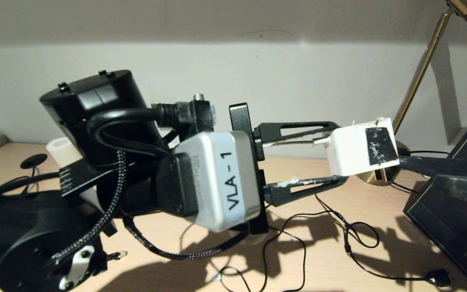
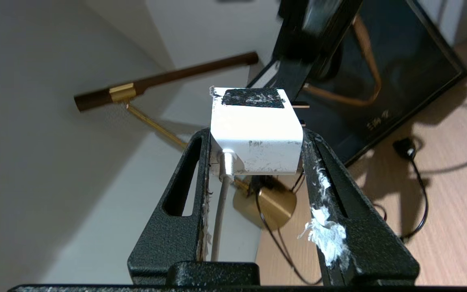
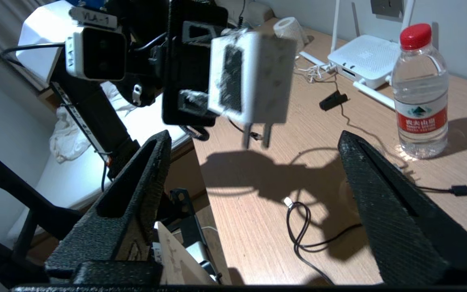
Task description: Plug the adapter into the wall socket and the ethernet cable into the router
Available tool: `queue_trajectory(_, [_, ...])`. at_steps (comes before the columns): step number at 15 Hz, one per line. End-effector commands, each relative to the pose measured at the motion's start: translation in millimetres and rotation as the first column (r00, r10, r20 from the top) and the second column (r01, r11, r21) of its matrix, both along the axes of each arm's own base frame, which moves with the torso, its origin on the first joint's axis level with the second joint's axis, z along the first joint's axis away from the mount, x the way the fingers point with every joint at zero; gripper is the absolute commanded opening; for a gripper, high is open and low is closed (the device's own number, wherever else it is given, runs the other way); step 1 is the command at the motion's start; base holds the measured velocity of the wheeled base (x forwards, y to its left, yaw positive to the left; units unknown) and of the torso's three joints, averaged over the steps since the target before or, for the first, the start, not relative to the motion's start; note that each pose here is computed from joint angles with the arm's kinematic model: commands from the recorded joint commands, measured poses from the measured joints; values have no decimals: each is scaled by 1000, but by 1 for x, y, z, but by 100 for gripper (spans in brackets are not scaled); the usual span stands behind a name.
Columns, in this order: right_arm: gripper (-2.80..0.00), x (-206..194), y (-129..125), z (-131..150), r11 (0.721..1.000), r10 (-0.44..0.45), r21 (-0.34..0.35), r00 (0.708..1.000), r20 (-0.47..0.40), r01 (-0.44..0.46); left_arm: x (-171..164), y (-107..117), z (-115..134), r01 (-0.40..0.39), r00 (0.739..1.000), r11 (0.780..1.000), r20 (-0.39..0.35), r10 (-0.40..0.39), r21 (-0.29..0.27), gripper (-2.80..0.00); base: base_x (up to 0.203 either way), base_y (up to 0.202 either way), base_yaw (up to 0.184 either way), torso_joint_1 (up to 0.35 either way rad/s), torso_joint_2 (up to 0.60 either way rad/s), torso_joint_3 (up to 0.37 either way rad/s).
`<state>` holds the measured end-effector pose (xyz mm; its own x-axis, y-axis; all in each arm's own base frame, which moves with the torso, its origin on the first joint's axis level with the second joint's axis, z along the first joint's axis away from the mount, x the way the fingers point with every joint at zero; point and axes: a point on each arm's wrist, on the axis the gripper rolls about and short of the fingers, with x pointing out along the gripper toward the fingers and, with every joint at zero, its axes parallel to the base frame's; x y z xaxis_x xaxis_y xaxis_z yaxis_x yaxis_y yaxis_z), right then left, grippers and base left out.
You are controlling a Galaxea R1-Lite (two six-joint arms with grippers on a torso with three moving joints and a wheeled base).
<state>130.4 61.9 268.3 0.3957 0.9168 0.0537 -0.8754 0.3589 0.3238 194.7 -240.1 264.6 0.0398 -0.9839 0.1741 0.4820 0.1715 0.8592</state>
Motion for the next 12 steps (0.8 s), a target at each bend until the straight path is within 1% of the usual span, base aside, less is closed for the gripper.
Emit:
queue_trajectory(1, [0,7,3,-1,1000,14,-3,1000,-11,-14,-5,-2,2,20,1000,1000,13,-20,-7,-280,0,0,0,0,0,0])
queue_trajectory(4, [0,13,5,0,1000,20,8,1000,18,-21,-12,-5,2,43,999,999,13,-43,-9,-280,0,0,0,0,0,0])
queue_trajectory(6, [0,13,5,1,1000,23,14,999,36,-23,-18,-3,-3,53,999,999,-1,-53,6,-280,0,0,0,0,0,0])
queue_trajectory(7, [0,14,5,1,1000,24,14,999,39,-25,-19,-2,-2,56,998,998,1,-56,2,-280,0,0,0,0,0,0])
queue_trajectory(10, [0,12,5,1,996,85,9,995,43,-85,-22,2,2,56,998,998,7,-56,-7,-280,0,0,0,0,0,0])
queue_trajectory(12, [0,10,5,2,995,94,10,994,55,-95,-25,0,0,61,998,998,2,-61,-2,-280,0,0,0,0,0,0])
